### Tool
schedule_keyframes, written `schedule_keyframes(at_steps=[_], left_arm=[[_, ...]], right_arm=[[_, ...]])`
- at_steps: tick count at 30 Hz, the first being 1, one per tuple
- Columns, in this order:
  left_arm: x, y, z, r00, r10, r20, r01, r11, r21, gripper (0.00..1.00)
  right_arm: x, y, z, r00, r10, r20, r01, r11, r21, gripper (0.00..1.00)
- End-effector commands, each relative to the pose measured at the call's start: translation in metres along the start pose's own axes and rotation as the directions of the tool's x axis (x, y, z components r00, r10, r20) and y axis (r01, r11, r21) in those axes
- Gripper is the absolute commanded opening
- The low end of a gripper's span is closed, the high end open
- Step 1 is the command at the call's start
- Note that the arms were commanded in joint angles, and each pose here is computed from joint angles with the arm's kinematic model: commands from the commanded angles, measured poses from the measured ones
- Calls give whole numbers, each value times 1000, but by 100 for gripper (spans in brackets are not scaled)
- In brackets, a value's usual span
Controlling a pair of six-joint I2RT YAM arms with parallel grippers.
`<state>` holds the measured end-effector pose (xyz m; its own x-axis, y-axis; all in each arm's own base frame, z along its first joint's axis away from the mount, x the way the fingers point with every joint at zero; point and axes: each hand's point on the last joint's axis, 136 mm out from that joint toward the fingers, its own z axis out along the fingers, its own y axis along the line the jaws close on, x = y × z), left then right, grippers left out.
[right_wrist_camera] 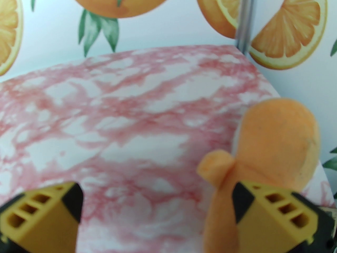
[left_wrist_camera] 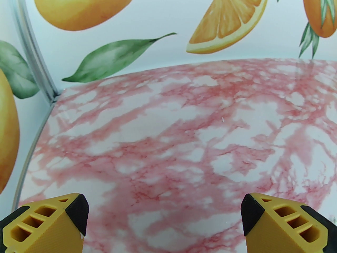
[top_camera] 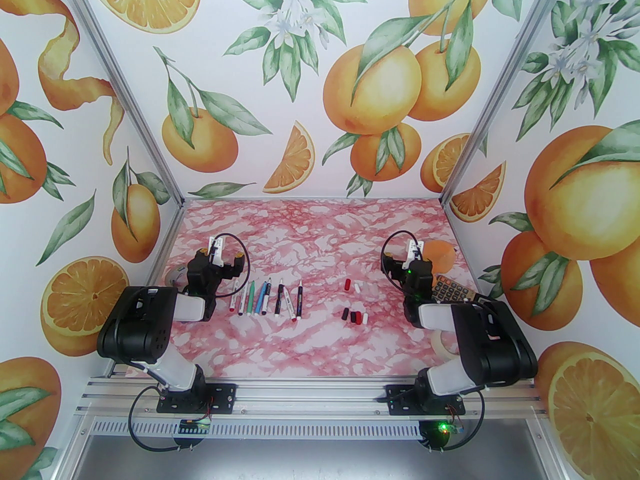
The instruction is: Open the pen caps
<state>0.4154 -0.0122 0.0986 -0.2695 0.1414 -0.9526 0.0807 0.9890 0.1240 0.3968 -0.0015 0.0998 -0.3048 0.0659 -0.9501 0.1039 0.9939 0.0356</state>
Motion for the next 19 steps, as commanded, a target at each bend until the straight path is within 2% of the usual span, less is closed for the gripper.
schedule_keyframes(at_steps=[1, 4, 10, 19], left_arm=[[-6, 1, 2, 1000, -7, 13, 7, 1000, 6, 100], [-6, 0, 2, 1000, -7, 13, 7, 1000, 7, 100], [-6, 0, 2, 1000, -7, 12, 7, 1000, 7, 100], [-6, 0, 2, 1000, -7, 13, 7, 1000, 9, 100]], right_arm=[[-16, 9, -1, 997, 5, 78, -1, 999, -51, 100], [-16, 10, -1, 997, 3, 77, 1, 999, -53, 100], [-15, 26, -4, 996, -29, 81, 41, 988, -147, 100], [-15, 18, -1, 997, -14, 71, 21, 995, -100, 100]])
